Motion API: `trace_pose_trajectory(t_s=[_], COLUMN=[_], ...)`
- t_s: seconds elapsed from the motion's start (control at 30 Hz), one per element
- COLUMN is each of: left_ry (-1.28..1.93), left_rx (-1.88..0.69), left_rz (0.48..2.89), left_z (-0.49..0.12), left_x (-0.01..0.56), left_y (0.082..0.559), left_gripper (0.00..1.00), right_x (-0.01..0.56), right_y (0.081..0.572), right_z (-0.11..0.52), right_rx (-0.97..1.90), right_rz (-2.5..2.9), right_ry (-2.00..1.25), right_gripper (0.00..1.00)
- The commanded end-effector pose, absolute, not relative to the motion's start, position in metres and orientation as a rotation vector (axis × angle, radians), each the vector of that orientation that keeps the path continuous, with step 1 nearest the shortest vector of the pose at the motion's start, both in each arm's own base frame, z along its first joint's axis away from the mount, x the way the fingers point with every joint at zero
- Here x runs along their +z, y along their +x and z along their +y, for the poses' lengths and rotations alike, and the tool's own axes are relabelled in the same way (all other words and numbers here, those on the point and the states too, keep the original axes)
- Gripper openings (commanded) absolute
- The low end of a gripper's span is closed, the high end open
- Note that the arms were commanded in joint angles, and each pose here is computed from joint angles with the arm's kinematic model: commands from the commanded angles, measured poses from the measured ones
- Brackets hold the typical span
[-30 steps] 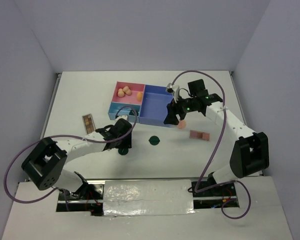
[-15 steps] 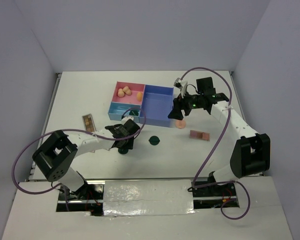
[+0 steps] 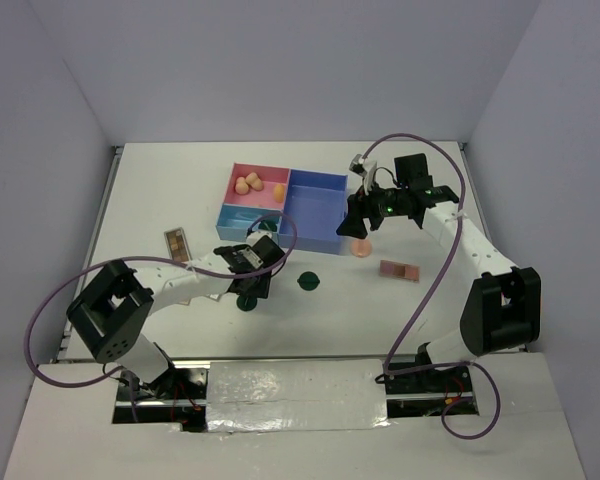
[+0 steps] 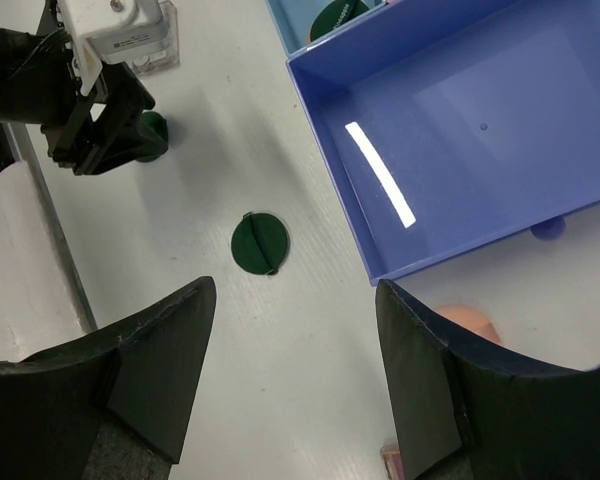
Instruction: Organize the makeup
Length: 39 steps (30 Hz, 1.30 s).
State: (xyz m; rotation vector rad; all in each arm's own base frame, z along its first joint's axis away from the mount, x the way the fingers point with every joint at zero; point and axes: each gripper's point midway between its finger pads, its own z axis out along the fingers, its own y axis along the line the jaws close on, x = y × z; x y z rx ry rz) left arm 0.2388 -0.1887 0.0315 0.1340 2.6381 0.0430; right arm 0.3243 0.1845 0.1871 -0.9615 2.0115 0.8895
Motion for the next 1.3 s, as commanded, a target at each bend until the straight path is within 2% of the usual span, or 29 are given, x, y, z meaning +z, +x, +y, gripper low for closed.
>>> trace_pose_trajectory(t_s=[0.0,0.33,0.5,0.7,0.73,0.9,0.93,1.27], left_ry=[0.191,0.212,0.222,0.213,0.215,0.202,0.202,0.144], left_rx=[0.058,0.03,0.062,0.07,0.067,-0.006,-0.025,-0.374], left_rz=[2.651,2.705,2.738,2.729,2.724,2.662,2.648,2.341], left_z=[-0.188,-0.19,-0.185,-0.183,-0.184,-0.193,-0.195,-0.229], left_x=[0.042,0.017,0.001,0.001,0.004,0.03,0.036,0.13], left_y=[0.236,0.225,0.22,0.22,0.221,0.23,0.232,0.268], left_gripper=[0.59,0.55,0.49,0.26,0.2,0.06,0.0,0.0], right_x=[0.209,0.208,0.209,0.21,0.209,0.21,0.21,0.207], right_y=[0.329,0.328,0.328,0.327,0.327,0.327,0.327,0.322], right_z=[0.185,0.186,0.185,0.184,0.183,0.183,0.182,0.182], right_rx=[0.873,0.881,0.876,0.87,0.87,0.865,0.864,0.87], right_rz=[1.933,1.937,1.934,1.93,1.932,1.929,1.93,1.925], right_ry=[-0.964,-0.961,-0.959,-0.959,-0.957,-0.957,-0.957,-0.977], right_gripper=[0.73,0.73,0.73,0.73,0.73,0.73,0.73,0.72])
